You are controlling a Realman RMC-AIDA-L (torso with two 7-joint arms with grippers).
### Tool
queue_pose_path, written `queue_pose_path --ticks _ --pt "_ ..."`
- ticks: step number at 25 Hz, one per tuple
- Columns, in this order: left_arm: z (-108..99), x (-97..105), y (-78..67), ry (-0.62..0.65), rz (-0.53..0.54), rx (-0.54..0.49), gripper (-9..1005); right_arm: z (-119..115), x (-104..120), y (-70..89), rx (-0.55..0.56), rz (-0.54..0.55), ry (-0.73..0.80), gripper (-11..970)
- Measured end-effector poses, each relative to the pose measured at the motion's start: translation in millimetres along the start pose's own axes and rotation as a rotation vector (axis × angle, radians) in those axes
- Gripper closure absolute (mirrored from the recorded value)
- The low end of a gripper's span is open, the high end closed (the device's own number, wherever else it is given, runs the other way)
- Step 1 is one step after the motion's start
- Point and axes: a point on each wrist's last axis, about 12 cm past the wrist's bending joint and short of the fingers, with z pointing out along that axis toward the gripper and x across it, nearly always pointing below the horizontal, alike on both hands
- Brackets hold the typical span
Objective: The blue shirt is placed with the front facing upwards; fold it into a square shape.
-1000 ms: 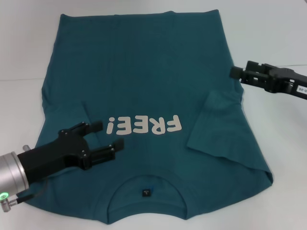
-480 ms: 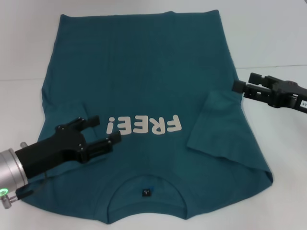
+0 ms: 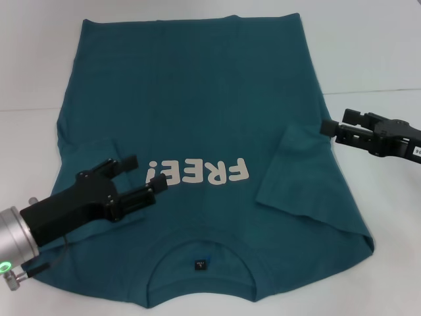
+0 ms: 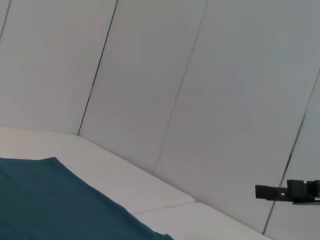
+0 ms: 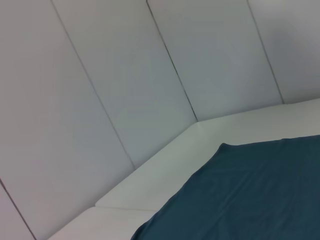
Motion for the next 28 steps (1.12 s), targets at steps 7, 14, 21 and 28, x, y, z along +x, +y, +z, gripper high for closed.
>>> queue_pose_path --ticks 7,14,21,28 --pt "-2 2 -0.8 -0.011 -0.015 -0.002 109 -2 1 0.9 -0.017 0.018 0.023 27" --pt "-3 3 -2.9 -0.011 -0.022 0.013 108 1 5 2.7 -0.026 0.018 0.058 28" --pt "-5 3 -7.4 -0.073 -0.067 0.039 108 4 6 4.7 -0.036 0.040 0.076 30" --pt "-14 9 -10.1 -0.112 -0.110 0.027 109 5 7 5.2 -0.038 0.066 0.077 31"
